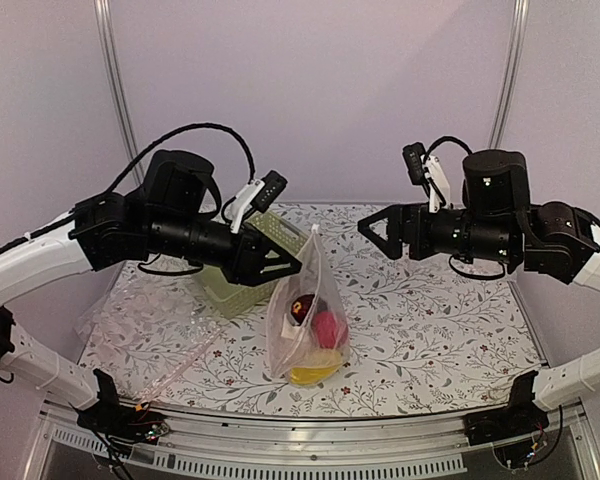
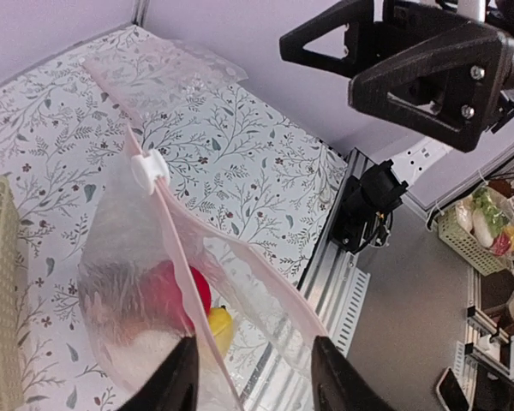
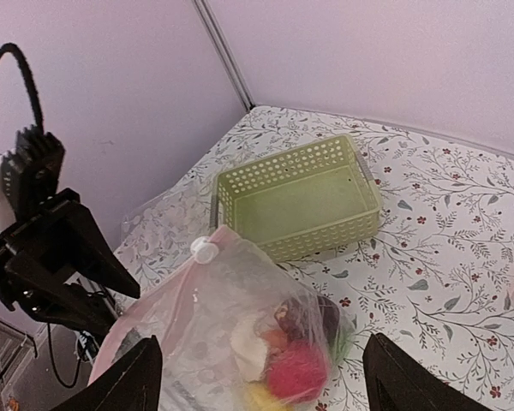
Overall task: Place the food in the zip-top bag and seal the zipper
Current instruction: Pick up the zipper food storage bag at the center of the board.
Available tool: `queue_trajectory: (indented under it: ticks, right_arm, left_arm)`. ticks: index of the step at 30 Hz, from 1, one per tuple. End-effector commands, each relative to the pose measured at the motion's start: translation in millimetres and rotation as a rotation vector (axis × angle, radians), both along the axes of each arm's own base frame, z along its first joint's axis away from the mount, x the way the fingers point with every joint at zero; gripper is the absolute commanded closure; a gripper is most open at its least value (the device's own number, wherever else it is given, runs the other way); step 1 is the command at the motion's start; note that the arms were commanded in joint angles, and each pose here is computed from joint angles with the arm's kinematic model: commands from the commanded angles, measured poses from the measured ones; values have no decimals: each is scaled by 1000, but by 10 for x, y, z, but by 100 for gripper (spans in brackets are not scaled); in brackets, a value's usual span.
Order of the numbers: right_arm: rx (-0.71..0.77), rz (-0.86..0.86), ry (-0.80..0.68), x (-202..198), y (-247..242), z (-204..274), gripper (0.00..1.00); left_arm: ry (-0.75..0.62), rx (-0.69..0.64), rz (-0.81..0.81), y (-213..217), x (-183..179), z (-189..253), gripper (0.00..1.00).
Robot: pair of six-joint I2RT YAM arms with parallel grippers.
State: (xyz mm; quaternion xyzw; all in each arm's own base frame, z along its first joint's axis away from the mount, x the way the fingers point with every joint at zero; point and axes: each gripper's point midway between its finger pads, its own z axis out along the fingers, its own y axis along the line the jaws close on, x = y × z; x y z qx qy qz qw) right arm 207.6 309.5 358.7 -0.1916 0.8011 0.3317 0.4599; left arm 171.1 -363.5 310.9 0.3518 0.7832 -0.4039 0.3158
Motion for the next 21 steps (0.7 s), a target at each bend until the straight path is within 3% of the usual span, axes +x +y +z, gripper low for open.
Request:
queue_trajectory:
  ticks: [1, 5, 11, 13, 14, 18, 21]
  right_arm:
    - [-32, -29, 54, 107, -86, -251, 17]
    - [-46, -29, 64, 199, -89, -342, 15]
    - [-54, -36, 76, 263, -77, -458, 15]
    - [-65, -43, 81, 281, -76, -516, 15]
    - [-70, -45, 83, 288, -74, -546, 15]
    - [-61, -14, 77, 274, -26, -563, 14]
    - [-31, 31, 62, 258, 13, -525, 12]
  left_arm:
    - [-30, 98, 9, -15, 140, -78, 40]
    - [-21, 125, 21, -136, 231, -82, 18]
    - [-17, 214, 125, -174, 449, -161, 4]
    - [-12, 225, 141, -183, 480, -192, 3]
    - [-11, 233, 145, -183, 489, -209, 6]
    - [1, 248, 137, -200, 475, -245, 45]
    - [-7, 235, 123, -218, 440, -201, 58]
